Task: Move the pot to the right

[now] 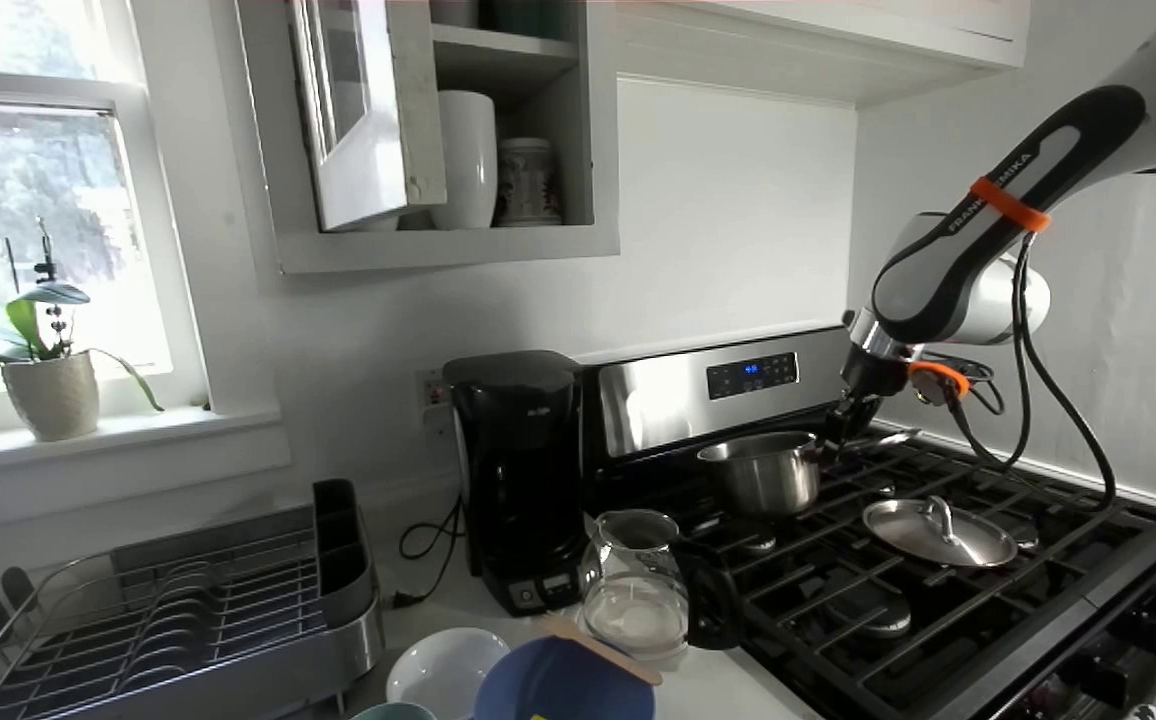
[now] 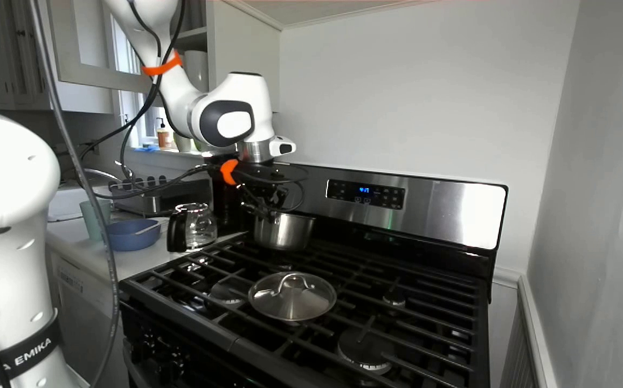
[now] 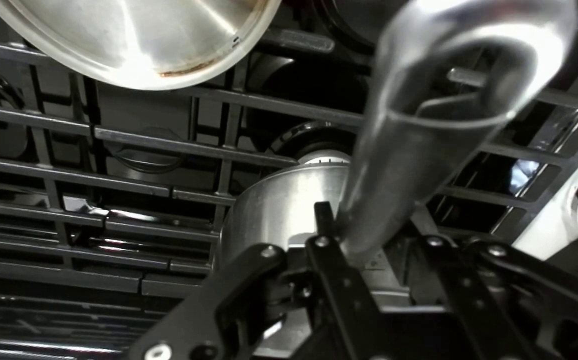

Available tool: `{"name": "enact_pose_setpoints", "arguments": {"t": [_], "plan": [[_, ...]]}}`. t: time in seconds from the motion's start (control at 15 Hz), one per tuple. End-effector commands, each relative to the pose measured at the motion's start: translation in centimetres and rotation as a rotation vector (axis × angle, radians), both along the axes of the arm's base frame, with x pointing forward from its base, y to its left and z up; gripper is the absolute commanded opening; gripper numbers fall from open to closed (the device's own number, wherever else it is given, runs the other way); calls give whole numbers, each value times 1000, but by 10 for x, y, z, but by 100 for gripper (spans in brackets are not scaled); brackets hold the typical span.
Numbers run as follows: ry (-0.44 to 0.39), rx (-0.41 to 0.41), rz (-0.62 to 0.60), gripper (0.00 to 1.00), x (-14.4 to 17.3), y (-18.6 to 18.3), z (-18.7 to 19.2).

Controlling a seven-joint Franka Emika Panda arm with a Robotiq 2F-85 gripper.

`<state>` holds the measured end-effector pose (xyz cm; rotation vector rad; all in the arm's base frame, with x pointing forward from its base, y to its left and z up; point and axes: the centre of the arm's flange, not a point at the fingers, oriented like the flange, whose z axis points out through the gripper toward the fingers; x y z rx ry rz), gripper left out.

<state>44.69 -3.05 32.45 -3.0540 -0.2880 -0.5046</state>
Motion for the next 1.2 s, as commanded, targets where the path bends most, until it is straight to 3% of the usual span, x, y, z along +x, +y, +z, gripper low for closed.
{"name": "enact_pose_setpoints", "arguments": {"t": [0.0,1.13], "plan": [[-42,22,5,7,-10,-5,17],[103,-48,11,7,-24,-8,-55]]}}
